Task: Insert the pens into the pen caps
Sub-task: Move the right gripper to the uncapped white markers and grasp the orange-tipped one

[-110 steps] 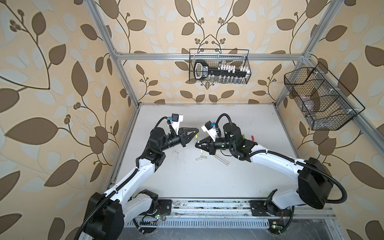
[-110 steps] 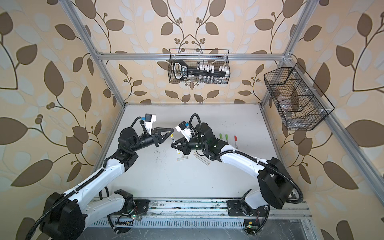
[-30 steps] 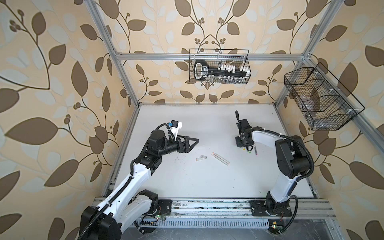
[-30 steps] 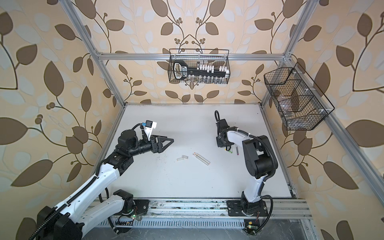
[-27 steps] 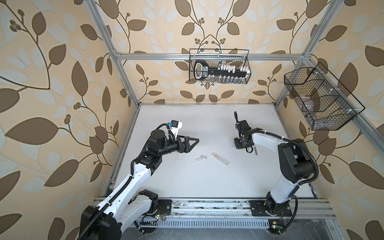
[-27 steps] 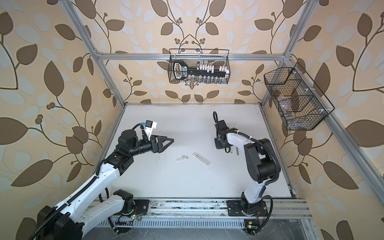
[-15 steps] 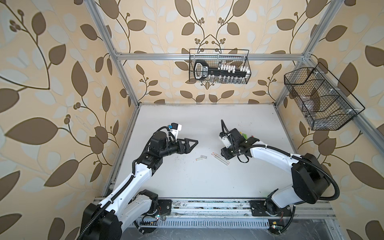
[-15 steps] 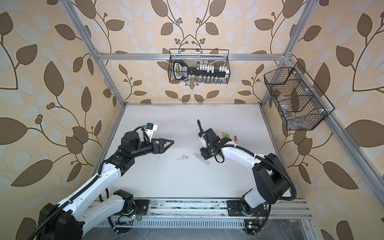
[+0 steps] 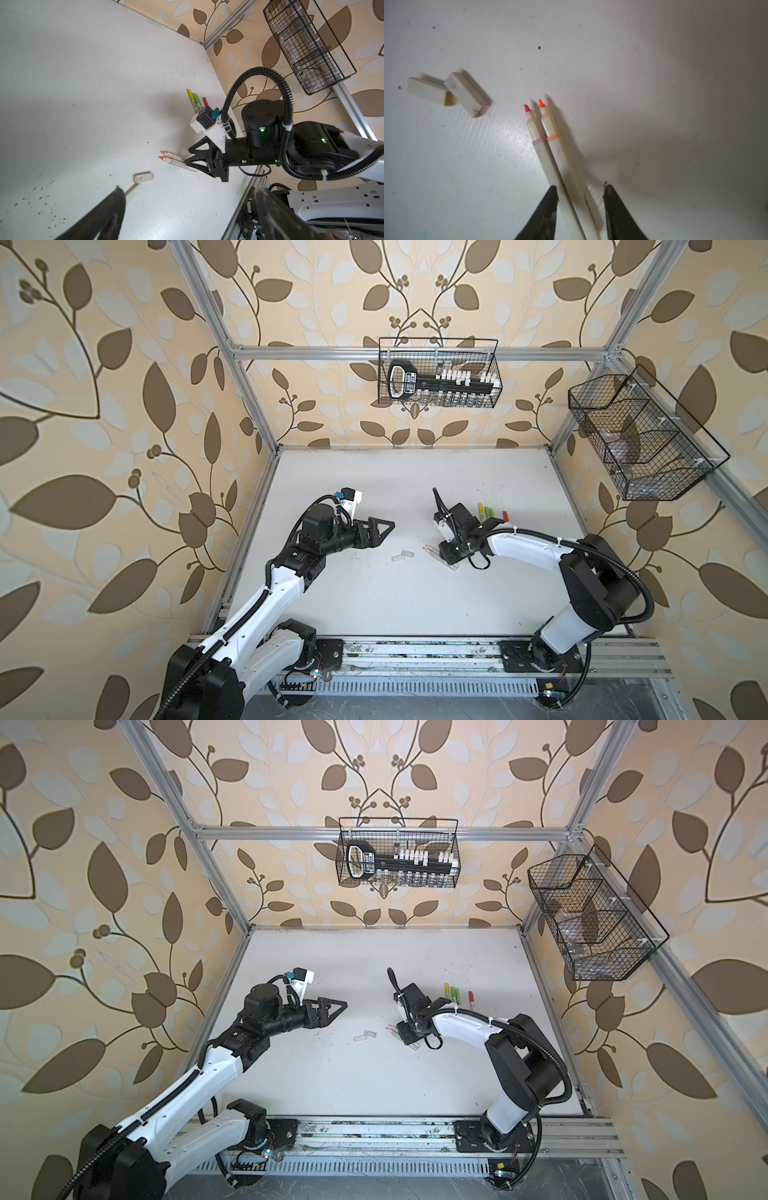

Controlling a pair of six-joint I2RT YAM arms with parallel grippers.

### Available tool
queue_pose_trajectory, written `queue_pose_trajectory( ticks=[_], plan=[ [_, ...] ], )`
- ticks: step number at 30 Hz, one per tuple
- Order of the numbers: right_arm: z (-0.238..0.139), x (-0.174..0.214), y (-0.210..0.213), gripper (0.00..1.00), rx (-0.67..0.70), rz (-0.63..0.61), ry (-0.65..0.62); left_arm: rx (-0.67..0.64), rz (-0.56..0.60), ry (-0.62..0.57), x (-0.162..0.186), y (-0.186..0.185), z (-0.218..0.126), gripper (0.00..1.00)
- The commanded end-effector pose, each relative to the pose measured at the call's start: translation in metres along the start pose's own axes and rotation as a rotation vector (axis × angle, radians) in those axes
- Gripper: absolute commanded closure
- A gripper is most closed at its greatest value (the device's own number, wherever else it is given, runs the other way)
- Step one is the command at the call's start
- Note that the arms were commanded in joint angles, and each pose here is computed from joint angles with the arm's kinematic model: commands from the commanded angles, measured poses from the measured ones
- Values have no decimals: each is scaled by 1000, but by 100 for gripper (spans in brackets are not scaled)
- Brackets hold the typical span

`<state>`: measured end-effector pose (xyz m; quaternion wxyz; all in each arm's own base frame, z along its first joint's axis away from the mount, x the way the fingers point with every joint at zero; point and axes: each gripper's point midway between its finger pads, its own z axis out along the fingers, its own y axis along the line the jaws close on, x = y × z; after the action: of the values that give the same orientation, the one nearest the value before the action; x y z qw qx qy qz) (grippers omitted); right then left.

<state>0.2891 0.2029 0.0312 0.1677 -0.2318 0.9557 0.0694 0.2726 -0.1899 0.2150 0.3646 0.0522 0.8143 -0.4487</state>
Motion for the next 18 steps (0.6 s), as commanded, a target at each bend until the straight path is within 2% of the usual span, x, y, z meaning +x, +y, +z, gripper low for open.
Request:
queue_pose_trajectory(
  ticks=[1,12,18],
  plan=[
    [5,-2,-3,61,11,-11,3,10,18,-15,-4,-2,0,1],
    [9,-1,-4,67,4,-19,22,8,20,-13,-4,-2,0,1],
    [11,2,3,70,-11,-66,58,-3,13,-9,-3,1,1,1]
  ],
)
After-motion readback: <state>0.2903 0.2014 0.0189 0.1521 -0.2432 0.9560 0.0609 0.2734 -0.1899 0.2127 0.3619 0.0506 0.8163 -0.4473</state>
